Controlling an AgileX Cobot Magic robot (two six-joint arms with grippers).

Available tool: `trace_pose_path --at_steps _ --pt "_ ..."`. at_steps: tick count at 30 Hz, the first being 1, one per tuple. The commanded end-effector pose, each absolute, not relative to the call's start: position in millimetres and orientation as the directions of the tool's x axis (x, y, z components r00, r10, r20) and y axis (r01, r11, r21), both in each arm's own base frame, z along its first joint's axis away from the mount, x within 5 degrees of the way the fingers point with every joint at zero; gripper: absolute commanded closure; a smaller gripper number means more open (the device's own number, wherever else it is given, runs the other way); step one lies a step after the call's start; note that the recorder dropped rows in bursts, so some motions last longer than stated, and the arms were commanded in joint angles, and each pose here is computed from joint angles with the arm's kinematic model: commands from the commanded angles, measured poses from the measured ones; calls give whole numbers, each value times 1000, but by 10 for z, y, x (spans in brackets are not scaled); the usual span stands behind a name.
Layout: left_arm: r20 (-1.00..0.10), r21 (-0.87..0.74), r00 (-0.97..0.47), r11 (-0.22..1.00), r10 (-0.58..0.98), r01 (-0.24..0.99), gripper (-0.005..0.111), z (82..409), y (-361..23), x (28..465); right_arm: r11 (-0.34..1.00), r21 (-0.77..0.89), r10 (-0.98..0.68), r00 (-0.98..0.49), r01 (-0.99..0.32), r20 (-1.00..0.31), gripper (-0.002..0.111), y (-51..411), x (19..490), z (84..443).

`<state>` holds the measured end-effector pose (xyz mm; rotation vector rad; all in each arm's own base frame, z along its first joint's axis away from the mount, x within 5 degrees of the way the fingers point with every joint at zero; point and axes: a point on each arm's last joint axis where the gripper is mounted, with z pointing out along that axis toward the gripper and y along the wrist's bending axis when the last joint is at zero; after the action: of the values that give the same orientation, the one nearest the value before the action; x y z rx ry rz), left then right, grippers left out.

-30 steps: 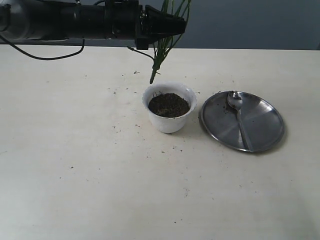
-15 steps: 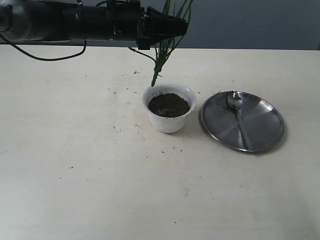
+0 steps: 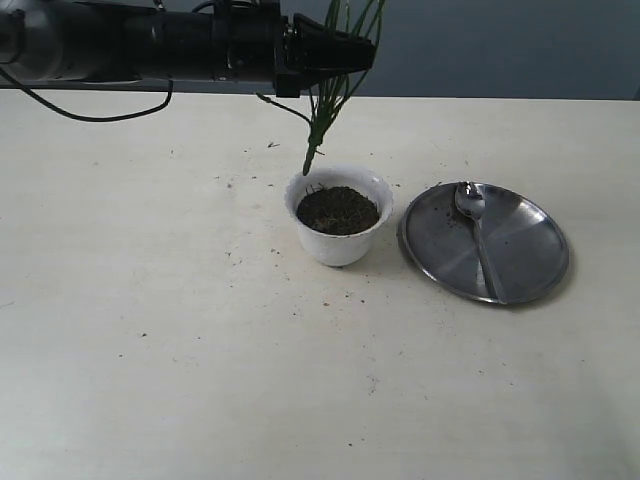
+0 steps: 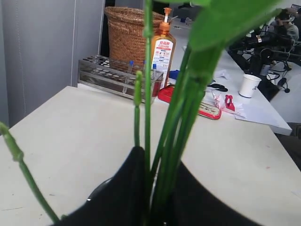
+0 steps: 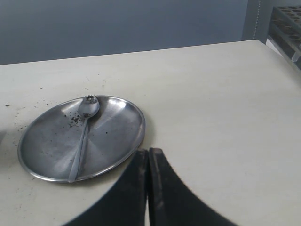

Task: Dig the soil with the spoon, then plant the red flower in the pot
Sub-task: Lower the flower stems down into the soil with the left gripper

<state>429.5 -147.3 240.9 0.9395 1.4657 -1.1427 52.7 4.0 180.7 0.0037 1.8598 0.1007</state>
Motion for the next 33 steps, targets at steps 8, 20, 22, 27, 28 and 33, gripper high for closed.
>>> trace_pose_path --at_steps 8,20,22,27,28,33 --pt "-985 -171 -172 187 -11 967 106 2404 -1719 4204 996 68 51 -279 -54 -959 108 42 528 1802" --pt "-983 -181 -184 169 2 969 106 2262 -1808 4203 996 68 51 -277 -55 -960 108 42 528 1804" --pt "-979 -199 -203 170 7 965 106 2174 -1813 4222 996 68 51 -277 -55 -960 108 42 528 1804" --pt "-982 -182 -188 170 15 968 106 2109 -1816 4235 996 68 51 -277 -55 -960 108 42 528 1804" --pt "-982 -181 -187 170 16 969 106 2102 -1816 4236 996 68 51 -277 -55 -960 108 42 528 1804" --pt "-985 -163 -169 170 20 972 106 2091 -1816 4238 996 68 51 -277 -55 -960 108 42 528 1804"
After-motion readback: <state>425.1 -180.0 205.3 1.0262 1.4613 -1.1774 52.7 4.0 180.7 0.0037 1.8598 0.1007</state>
